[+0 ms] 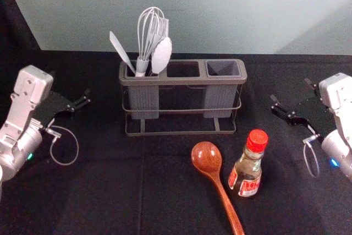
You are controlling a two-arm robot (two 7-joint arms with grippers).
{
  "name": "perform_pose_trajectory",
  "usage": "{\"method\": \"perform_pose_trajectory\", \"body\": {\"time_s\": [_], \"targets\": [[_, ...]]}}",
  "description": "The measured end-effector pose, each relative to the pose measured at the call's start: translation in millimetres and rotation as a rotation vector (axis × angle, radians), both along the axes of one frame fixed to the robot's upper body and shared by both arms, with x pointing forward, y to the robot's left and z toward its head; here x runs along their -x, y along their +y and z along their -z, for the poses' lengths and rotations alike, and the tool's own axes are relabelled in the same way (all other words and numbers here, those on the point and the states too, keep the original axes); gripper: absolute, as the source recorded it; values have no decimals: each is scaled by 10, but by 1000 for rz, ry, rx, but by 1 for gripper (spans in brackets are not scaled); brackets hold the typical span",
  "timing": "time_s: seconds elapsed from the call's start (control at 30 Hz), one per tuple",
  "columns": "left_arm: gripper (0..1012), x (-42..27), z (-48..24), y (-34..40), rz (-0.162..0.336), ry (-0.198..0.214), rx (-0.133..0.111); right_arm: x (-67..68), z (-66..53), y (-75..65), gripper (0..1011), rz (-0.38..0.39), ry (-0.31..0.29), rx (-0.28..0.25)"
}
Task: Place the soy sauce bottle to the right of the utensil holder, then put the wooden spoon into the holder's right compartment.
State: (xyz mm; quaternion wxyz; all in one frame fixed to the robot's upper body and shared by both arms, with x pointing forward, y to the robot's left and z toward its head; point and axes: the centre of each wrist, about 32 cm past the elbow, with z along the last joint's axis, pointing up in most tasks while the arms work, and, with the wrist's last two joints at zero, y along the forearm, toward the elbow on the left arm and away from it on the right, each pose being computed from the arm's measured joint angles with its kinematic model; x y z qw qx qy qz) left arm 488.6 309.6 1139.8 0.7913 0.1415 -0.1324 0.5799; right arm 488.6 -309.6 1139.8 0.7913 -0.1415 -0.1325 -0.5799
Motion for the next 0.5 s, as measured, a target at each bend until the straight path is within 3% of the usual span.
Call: {"method": "perform_pose_trajectory", "body": {"time_s": [0.5], "targets": [[1011, 0, 0, 0, 0, 0, 0, 0, 0, 0, 1003, 0, 0, 0]]}}
